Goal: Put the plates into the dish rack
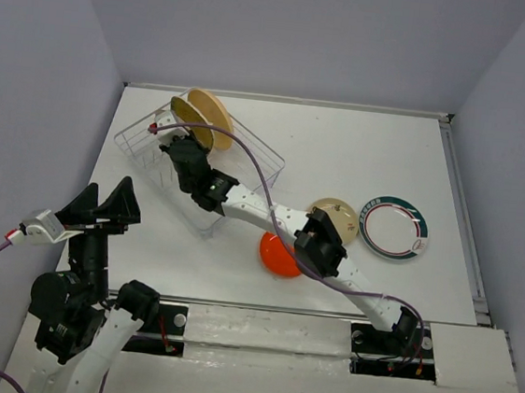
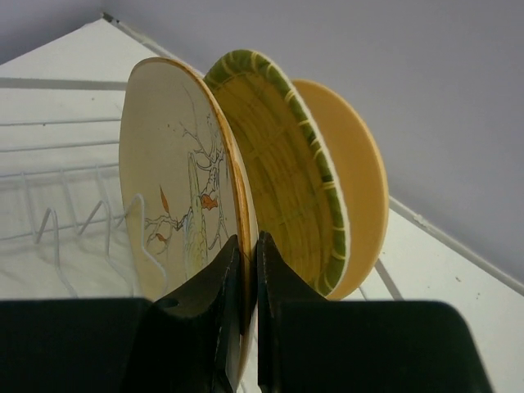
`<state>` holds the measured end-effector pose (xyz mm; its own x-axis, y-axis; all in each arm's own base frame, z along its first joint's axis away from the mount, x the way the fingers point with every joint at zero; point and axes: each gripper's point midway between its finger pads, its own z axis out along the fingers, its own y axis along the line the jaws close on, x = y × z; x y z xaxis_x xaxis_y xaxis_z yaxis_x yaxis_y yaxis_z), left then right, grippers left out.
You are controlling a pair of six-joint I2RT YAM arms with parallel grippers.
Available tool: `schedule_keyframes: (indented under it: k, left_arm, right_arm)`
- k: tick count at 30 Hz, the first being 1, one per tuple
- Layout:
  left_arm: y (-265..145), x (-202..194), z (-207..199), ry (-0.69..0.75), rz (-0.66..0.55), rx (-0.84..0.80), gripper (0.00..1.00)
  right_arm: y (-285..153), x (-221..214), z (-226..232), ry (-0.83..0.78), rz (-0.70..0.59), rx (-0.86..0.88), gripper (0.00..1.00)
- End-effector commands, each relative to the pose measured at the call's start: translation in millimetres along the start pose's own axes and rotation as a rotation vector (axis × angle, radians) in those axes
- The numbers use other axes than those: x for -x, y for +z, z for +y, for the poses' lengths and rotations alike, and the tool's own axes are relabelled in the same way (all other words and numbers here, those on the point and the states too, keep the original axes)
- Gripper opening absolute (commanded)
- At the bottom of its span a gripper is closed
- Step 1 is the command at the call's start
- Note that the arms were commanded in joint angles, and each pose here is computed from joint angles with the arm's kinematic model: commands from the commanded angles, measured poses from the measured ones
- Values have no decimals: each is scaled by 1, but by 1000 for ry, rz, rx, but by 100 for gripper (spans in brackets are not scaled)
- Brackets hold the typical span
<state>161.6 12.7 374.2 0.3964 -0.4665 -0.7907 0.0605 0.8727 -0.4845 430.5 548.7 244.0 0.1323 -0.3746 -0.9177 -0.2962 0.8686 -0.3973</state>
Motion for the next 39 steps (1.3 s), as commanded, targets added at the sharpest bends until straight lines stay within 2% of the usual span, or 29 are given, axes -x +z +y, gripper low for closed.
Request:
schedule_keyframes:
  k: [1, 7, 9, 10, 14, 17, 18, 20, 21, 23, 25, 27, 28, 29, 30, 31, 32, 33, 34, 35, 36, 37, 39]
  left_arm:
    - [-3, 19, -4, -32, -72, -26, 99]
    - [-3, 17, -4, -25, -66, -25, 99]
    - [-2, 15, -5, -23, -60, -28, 99]
    - [-2, 15, -5, -25, -60, -30, 99]
    - [0, 13, -7, -21, -50, -34, 99]
    - [0, 12, -7, -20, -47, -34, 99]
    - [0, 12, -7, -21, -48, -35, 99]
    - [7, 1, -9, -1, -9, -30, 99]
    - [8, -1, -9, 5, -2, -31, 99]
    - [11, -8, -12, 17, 22, -37, 99]
    - [13, -13, -14, 27, 40, -45, 99]
    - [15, -21, -18, 39, 70, -66, 99]
    - [16, -25, -23, 43, 86, -88, 99]
    - [20, -34, -26, 56, 115, -98, 99]
    - [21, -38, -30, 64, 133, -117, 99]
    - [23, -46, -36, 70, 167, -144, 99]
    - [27, -56, -39, 84, 206, -154, 99]
    - [28, -62, -41, 92, 229, -165, 99]
    - [31, -73, -46, 101, 267, -185, 99]
    - [31, -75, -48, 102, 278, -194, 99]
    - [32, -77, -50, 103, 288, -204, 99]
    - [32, -81, -52, 103, 302, -218, 99]
    - [31, -81, -55, 98, 305, -237, 99]
  right_arm:
    - [1, 47, -20, 195, -126, -42, 7]
    - [8, 30, -17, 258, -84, -12, 7]
    - [10, 25, -20, 293, -65, -3, 20]
    - [12, 24, -25, 311, -54, -3, 32]
    - [4, 38, -33, 357, -54, 15, 67]
    - [-4, 50, -35, 402, -47, 58, 79]
    - [-11, 69, -48, 430, -66, 69, 81]
    - [-22, 72, -47, 455, -49, 120, 86]
    - [-35, 98, -66, 515, -80, 130, 88]
    - [-51, 86, -62, 532, -39, 193, 90]
    - [-67, 83, -74, 559, -18, 224, 90]
    - [-94, 61, -95, 613, 41, 253, 86]
    - [-103, 48, -103, 632, 68, 254, 83]
    - [-118, 58, -140, 726, 49, 246, 75]
    - [-130, -1, -139, 712, 159, 229, 72]
    - [-139, -21, -156, 746, 192, 203, 67]
    - [-148, -26, -208, 869, 177, 132, 52]
    - [-164, -88, -218, 891, 284, 78, 42]
    - [-175, -107, -232, 991, 319, 58, 33]
    - [-180, -140, -281, 1046, 325, -71, 24]
    - [-201, -140, -308, 1100, 276, -113, 21]
    - [-223, -183, -312, 1140, 359, -176, 14]
    - [-258, -213, -360, 1179, 326, -358, 12]
